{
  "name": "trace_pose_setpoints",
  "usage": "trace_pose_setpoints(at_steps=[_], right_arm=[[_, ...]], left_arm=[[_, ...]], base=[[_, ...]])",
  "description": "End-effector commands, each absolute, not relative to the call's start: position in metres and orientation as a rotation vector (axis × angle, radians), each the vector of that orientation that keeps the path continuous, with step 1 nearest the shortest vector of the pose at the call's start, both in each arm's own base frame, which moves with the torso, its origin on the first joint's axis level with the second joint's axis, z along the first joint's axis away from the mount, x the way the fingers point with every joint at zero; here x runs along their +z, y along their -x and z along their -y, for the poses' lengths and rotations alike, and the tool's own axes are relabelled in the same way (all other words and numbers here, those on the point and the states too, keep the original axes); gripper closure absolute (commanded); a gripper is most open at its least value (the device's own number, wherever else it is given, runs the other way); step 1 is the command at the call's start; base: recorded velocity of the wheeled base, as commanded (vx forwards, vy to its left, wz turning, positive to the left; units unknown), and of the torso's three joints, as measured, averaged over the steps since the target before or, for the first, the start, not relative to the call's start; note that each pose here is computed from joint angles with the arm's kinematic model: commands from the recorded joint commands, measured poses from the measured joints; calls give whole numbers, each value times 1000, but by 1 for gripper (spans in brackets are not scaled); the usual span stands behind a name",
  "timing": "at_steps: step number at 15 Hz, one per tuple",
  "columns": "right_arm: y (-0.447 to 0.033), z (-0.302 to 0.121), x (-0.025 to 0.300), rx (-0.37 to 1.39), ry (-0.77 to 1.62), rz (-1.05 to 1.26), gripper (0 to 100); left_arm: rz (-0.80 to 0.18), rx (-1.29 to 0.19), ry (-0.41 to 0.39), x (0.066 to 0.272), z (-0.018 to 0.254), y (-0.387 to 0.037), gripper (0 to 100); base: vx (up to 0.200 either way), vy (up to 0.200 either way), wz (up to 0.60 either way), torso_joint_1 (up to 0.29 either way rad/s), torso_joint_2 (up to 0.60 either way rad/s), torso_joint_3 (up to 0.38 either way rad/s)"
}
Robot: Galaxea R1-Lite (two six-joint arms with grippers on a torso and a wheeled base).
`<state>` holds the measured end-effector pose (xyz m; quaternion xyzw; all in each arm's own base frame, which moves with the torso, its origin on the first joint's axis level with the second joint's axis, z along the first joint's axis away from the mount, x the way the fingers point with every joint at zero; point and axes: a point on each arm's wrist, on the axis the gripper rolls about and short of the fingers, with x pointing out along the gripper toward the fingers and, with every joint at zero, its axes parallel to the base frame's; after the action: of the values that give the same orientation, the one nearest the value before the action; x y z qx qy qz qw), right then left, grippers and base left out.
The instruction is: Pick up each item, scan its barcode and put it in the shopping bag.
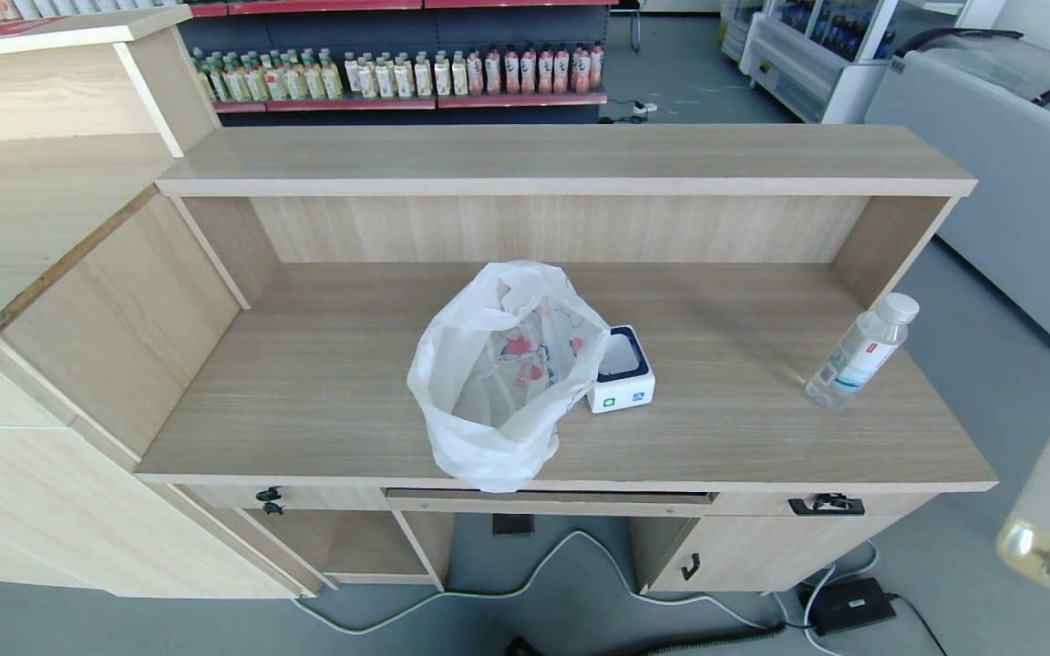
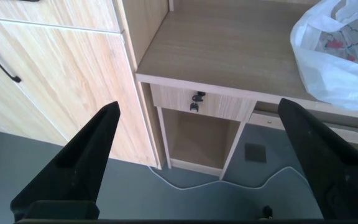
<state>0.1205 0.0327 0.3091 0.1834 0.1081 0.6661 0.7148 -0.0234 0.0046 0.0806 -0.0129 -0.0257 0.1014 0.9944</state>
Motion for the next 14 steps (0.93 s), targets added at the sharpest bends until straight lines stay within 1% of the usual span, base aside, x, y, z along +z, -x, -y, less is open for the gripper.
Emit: trace_pose_setpoints(at_steps=[1, 12, 14], right_arm=[[-119, -35, 305, 1492, -411, -251, 100], [-122, -31, 300, 1455, -417, -250, 100], [-127, -25, 298, 1404, -422, -241, 100]], left_arm=[[53, 205, 27, 81, -5, 23, 0], [53, 203, 27, 81, -5, 23, 0], [53, 205, 27, 81, -5, 23, 0]], base=[[0, 0, 0, 0, 0, 0], [0, 0, 0, 0, 0, 0], [0, 0, 0, 0, 0, 0]])
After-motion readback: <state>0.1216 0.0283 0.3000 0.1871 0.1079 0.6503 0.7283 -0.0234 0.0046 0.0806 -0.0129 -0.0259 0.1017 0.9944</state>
